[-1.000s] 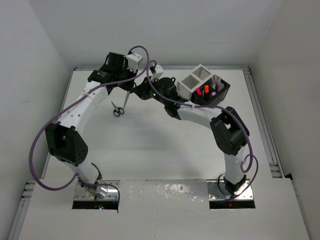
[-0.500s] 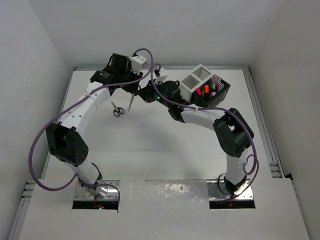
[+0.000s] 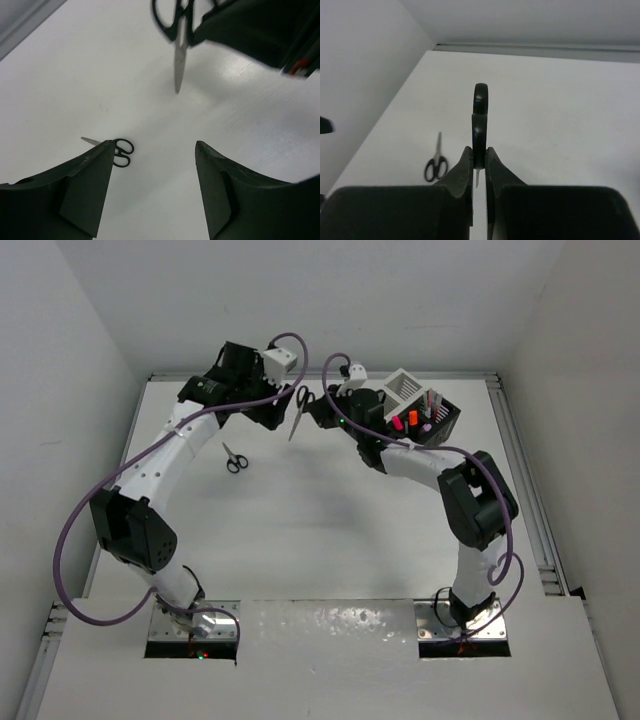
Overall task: Sort the stationery into containers
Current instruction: Place the scissors in the storage box.
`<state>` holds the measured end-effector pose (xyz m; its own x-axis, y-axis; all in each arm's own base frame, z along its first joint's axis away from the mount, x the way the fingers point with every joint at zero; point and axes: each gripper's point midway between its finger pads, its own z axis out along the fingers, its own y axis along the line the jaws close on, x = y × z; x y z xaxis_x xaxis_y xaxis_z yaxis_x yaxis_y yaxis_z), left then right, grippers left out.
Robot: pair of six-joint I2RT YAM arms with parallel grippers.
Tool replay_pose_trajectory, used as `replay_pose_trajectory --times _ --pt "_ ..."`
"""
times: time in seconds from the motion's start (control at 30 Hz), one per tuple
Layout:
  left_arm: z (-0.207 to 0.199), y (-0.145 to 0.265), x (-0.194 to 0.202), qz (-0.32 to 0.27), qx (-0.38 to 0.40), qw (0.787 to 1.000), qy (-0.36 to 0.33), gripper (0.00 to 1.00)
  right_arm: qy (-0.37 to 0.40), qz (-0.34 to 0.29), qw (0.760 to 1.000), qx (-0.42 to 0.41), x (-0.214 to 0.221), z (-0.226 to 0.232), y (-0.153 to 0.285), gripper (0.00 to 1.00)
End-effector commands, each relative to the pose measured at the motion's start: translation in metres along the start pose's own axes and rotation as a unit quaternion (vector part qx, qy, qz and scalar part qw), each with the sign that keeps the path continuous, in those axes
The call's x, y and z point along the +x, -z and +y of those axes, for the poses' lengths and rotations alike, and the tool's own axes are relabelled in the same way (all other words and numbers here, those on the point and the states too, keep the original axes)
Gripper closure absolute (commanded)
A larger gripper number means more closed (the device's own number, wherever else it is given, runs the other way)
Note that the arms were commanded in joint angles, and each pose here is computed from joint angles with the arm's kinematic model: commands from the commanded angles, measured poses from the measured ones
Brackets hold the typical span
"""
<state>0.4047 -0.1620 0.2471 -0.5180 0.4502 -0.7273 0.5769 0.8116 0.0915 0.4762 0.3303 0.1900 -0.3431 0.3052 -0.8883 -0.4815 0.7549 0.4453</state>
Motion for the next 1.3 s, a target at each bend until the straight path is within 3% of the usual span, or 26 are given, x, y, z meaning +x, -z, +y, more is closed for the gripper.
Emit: replay_pose_trajectory --times 0.0,0.2,0.43,0.77,1.27 --pt "0.028 0.03 -0.022 -0.042 -0.054 0.998 0.008 0.36 0.053 -0.108 0.993 0.021 -0.113 -0.013 0.018 1.0" --pt "0.052 0.031 -0.001 -0.029 -0.083 0.995 0.043 0.33 0.085 -0.145 0.982 0.091 -0.171 -0.066 0.045 1.0" --pt "0.069 0.028 0.017 -0.009 -0.11 0.992 0.057 0.33 0.105 -0.159 0.971 0.145 -0.195 -0.107 0.068 1.0" --pt "0.096 0.024 0.045 0.022 -0.157 0.985 0.075 0.33 0.13 -0.112 0.961 0.216 -0.167 -0.157 0.074 1.0" --pt "0.104 0.005 0.076 0.057 -0.151 0.983 0.09 0.33 0.134 -0.086 0.95 0.27 -0.121 -0.205 0.057 1.0"
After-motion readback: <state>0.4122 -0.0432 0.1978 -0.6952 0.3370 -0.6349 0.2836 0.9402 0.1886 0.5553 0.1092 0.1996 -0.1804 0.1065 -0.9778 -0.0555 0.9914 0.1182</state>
